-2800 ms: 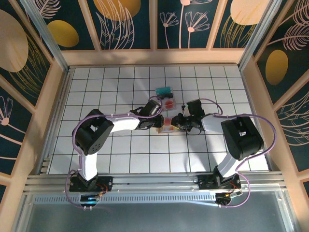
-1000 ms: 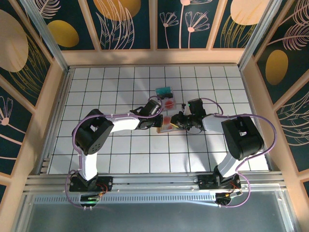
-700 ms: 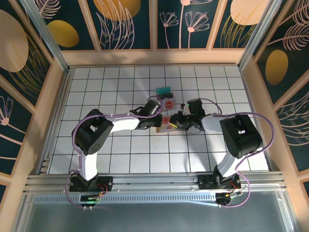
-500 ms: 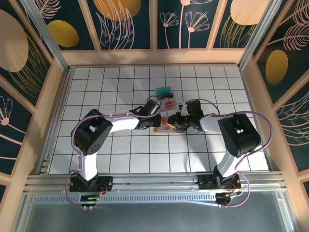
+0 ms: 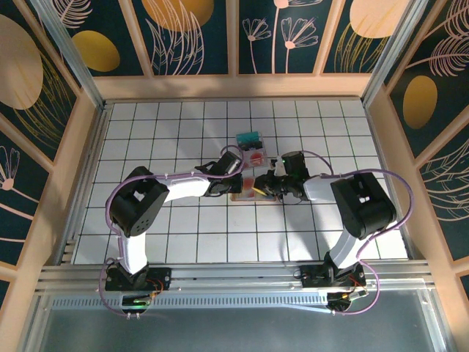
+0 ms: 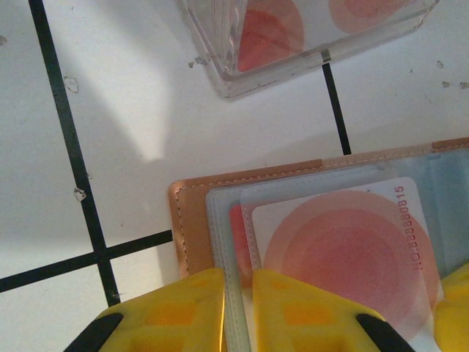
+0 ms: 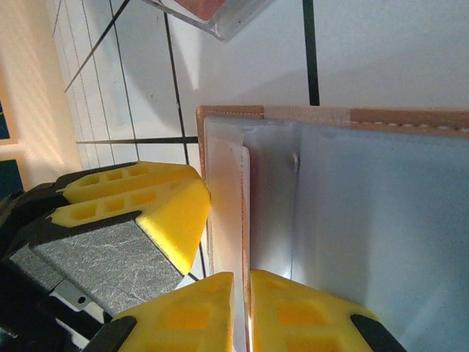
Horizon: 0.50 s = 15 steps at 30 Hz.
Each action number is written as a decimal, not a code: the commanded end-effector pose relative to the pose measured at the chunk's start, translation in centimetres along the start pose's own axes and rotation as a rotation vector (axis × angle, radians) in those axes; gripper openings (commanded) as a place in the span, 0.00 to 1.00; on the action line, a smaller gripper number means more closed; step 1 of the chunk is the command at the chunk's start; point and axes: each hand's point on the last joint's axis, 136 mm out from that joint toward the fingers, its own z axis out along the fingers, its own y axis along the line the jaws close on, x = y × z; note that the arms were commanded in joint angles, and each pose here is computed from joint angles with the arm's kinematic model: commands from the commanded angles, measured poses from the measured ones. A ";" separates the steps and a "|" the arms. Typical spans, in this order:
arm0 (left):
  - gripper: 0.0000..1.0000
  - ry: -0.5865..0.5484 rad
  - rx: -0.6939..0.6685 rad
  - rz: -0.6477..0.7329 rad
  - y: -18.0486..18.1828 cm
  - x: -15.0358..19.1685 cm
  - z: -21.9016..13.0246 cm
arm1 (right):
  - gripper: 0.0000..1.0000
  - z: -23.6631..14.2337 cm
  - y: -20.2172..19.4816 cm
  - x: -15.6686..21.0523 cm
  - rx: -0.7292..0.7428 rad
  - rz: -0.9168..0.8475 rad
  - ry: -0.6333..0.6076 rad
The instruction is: Take the credit cards out of the card holder
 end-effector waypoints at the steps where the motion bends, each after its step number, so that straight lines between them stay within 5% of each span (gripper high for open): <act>1: 0.17 0.121 -0.101 0.001 2.6 3.9 0.8 | 0.14 -1.1 1.9 -0.2 -0.076 -0.040 -0.020; 15: 0.17 0.126 -0.082 -0.008 2.3 4.0 0.9 | 0.17 -0.9 1.7 -0.3 -0.117 -0.011 -0.021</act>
